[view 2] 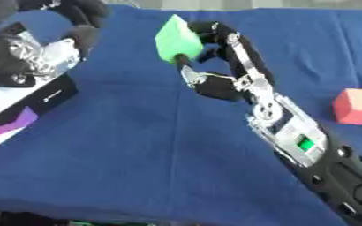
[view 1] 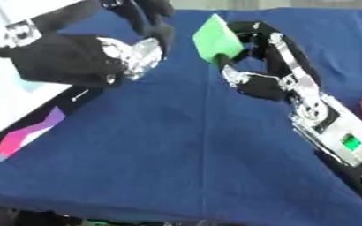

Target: Pick up the objects with one hand, pass them to the other hand, and then place them into the box on the other side of the table.

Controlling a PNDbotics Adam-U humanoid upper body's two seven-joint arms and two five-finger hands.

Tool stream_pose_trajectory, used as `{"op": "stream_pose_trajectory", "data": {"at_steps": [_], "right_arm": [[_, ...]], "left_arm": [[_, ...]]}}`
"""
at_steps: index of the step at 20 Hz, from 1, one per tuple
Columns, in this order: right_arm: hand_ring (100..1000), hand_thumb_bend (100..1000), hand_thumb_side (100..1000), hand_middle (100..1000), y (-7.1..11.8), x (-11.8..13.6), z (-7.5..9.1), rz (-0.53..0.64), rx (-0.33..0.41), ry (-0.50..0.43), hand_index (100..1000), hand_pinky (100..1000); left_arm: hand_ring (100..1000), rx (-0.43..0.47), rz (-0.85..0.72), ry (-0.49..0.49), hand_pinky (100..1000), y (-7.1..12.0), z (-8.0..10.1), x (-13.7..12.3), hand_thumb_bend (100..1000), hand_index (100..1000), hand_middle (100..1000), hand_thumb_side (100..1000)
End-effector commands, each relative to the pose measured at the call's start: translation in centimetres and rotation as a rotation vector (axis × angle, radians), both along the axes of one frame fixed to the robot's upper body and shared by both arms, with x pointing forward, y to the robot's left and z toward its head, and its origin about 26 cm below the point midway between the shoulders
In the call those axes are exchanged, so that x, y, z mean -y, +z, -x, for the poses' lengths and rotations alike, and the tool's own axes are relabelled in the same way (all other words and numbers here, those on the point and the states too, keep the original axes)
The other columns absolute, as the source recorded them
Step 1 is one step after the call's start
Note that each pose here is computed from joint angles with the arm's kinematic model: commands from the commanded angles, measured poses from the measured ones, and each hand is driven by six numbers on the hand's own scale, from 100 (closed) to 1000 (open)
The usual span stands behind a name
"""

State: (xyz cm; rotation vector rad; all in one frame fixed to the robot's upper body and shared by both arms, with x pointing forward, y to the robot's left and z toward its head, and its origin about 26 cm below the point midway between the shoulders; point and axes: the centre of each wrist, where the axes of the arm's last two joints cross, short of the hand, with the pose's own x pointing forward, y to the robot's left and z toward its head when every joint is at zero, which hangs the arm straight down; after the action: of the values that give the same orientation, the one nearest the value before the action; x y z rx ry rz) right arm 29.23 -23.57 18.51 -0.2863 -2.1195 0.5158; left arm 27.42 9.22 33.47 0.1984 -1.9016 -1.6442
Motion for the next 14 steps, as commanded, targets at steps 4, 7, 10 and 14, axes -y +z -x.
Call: {"op": "stream_pose_trajectory", "data": {"at_steps": [4,7,10,14], "right_arm": [[742,100,100,509,0.7,-0.3,0.1,0.050,0.054,0.014,561,593],[738,100,100,508,0.6,-0.5,0.1,0.071,0.072,0.014,561,596],[734,100,100,506,0.6,-0.7,0.1,0.089,0.096,0.005,559,595],[733,100,100,505,0.7,-1.0,0.1,0.096,0.116,0.003,559,594]], "left_arm": [[740,0.018,0.006,0.030,922,0.4,-0.1,0.4,210,844,724,656],[745,0.006,0.004,0.058,927,0.1,-0.6,0.6,238,847,728,669],[747,0.002,0.000,0.085,926,-0.3,-1.3,1.0,269,847,730,688],[759,0.000,-0.018,0.107,932,-0.9,-2.1,1.3,324,851,739,702]]}}
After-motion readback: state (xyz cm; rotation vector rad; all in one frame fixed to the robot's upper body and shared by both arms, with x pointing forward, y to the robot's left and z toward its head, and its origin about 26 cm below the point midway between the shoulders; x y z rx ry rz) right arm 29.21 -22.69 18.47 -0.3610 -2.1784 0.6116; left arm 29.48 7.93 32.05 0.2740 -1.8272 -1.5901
